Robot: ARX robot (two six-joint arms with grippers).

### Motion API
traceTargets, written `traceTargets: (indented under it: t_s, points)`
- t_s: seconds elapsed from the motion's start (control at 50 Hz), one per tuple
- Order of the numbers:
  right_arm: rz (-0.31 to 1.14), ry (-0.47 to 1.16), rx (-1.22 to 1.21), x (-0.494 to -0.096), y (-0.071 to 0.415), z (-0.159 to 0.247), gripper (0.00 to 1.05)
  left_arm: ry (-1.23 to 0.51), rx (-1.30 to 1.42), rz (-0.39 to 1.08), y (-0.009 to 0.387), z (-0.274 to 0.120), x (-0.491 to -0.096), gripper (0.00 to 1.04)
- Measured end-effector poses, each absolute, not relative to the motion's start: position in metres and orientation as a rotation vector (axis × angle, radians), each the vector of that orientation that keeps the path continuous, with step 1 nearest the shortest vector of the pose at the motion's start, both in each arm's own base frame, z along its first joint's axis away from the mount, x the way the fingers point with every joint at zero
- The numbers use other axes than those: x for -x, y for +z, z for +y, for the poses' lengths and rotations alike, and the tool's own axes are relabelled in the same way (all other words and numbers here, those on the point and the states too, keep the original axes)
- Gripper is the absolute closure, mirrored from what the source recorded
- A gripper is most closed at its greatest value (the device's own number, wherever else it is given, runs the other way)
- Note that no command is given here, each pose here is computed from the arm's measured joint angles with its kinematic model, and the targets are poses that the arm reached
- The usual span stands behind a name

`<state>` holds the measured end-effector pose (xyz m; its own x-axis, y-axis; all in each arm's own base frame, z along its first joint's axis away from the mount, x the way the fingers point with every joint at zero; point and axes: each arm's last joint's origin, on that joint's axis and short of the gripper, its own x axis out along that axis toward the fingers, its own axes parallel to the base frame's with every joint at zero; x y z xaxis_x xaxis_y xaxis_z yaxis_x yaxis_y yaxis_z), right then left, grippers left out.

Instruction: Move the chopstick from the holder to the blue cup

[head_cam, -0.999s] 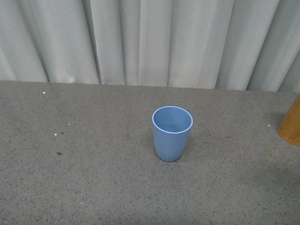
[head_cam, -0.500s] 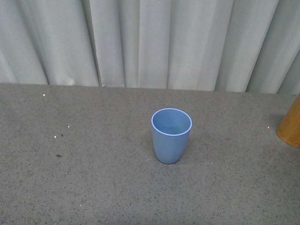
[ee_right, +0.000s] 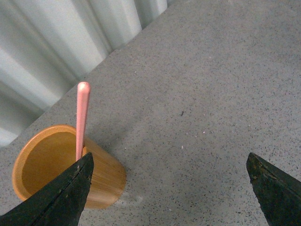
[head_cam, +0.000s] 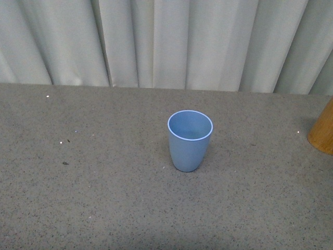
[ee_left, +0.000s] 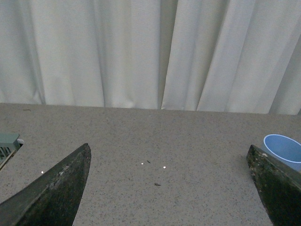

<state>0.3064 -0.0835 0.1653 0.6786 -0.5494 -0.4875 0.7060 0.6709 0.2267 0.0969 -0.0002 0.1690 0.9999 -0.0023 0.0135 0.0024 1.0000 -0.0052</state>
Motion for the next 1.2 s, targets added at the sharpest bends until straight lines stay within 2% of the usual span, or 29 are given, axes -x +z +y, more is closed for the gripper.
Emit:
traceTargets:
  t_s: [1.199]
  points:
    - [0.436, -0.667, -0.299, -0.376, 0.157, -0.088, 0.09, -0.003, 0.005, -0.014, 0.169, 0.0, -0.097, 0.07]
